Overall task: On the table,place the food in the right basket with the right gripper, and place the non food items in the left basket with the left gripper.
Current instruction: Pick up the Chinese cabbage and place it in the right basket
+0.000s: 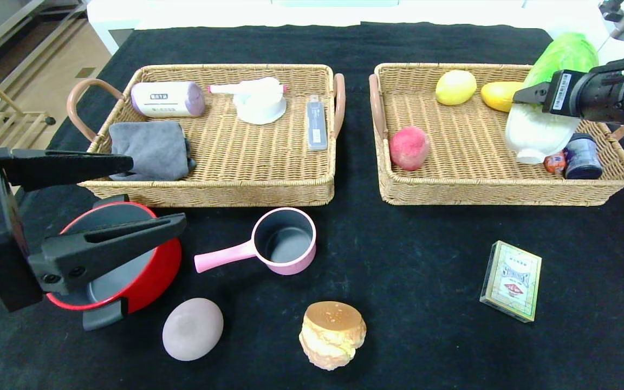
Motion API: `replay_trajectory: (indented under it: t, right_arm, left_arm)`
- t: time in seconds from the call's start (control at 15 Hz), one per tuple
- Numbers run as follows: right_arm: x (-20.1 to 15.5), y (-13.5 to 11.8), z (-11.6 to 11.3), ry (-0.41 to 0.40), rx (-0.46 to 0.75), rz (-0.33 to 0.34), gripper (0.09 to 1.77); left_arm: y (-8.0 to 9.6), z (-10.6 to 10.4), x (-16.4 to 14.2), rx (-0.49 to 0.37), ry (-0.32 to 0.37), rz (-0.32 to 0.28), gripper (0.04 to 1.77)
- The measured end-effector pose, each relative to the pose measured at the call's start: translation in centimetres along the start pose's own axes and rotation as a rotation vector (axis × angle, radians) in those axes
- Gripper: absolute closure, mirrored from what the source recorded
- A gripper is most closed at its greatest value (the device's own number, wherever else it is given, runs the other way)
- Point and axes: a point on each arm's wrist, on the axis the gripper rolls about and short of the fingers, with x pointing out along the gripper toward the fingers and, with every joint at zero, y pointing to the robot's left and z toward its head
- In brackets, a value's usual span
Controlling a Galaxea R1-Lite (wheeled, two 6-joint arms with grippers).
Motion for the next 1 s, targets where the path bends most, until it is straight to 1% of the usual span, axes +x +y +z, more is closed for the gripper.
replay_trajectory:
  t: [0.4, 0.67, 1.0]
  right_arm:
    - [2.1, -0.4, -0.3, 0.007, 0.002, -0.022, 0.42]
    - [2.5, -0.5, -0.4, 0.013, 0.003, -0.025, 0.28]
    - [2.6, -0.5, -0.4, 0.014, 0.002, -0.025, 0.21]
  left_arm:
    - [0.0, 0.1, -0.1, 0.002, -0.004, 0.002, 0.09]
    - [0.0, 0.1, -0.2, 0.002, -0.006, 0.002, 0.09]
    - [0.0, 0.1, -0.2, 0.001, -0.005, 0.002, 0.09]
